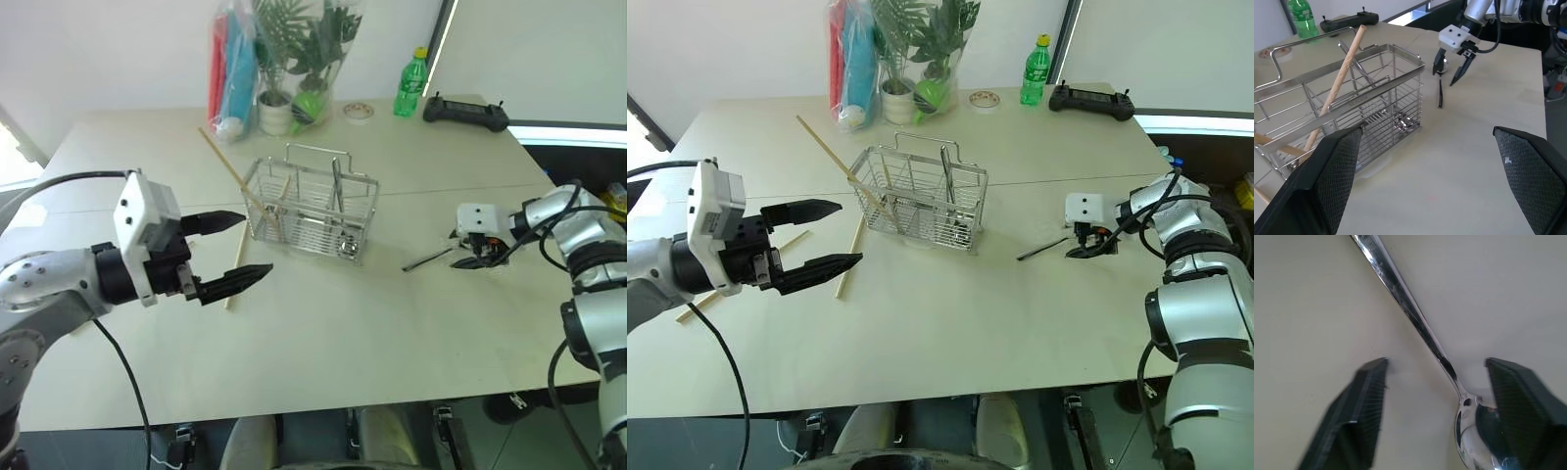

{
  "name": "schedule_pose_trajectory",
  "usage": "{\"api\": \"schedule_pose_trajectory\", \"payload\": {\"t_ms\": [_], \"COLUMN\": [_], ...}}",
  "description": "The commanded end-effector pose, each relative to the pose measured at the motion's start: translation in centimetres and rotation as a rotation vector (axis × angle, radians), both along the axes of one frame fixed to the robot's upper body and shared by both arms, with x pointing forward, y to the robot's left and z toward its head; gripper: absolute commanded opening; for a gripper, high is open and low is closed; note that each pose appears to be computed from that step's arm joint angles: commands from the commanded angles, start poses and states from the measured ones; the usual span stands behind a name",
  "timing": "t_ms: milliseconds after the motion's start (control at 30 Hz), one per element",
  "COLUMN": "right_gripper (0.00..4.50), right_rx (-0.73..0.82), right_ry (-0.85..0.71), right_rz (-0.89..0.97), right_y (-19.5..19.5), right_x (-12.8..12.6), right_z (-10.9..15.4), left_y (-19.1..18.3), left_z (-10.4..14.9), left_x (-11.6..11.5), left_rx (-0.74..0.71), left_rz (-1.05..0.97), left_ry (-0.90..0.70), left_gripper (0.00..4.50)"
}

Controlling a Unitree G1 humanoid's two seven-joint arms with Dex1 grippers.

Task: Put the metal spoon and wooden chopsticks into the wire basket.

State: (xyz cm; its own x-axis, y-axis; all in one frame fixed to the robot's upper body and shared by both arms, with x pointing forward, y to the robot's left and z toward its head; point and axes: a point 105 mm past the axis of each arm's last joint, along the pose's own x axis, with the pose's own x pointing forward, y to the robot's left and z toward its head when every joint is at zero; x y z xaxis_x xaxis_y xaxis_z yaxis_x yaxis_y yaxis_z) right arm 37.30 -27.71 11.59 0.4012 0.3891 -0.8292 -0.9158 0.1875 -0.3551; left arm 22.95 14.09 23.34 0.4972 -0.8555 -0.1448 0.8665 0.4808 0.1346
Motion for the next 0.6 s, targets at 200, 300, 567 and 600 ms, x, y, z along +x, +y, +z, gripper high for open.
{"api": "schedule_pose_trajectory", "payload": {"t_ms": [200, 300, 567, 600], "right_gripper": [1.08, 1.08, 0.05, 0.05], "right_rx": [0.047, 0.049, 0.054, 0.060], "right_ry": [-0.053, -0.049, -0.045, -0.051], "right_rz": [-0.007, -0.004, -0.006, -0.011], "right_y": [0.49, 0.45, 0.14, 0.18], "right_x": [0.63, 0.54, 0.30, 0.38], "right_z": [1.05, 1.04, 1.14, 1.18], "left_y": [-0.26, -0.20, -0.14, -0.16], "left_z": [1.06, 1.21, 1.51, 1.53], "left_x": [-0.48, -0.32, 0.21, 0.28], "left_rx": [0.016, 0.015, 0.011, 0.010], "left_rz": [-0.023, -0.022, -0.027, -0.028], "left_ry": [-0.053, -0.058, -0.075, -0.076], "left_gripper": [4.50, 4.50, 4.50, 4.50]}}
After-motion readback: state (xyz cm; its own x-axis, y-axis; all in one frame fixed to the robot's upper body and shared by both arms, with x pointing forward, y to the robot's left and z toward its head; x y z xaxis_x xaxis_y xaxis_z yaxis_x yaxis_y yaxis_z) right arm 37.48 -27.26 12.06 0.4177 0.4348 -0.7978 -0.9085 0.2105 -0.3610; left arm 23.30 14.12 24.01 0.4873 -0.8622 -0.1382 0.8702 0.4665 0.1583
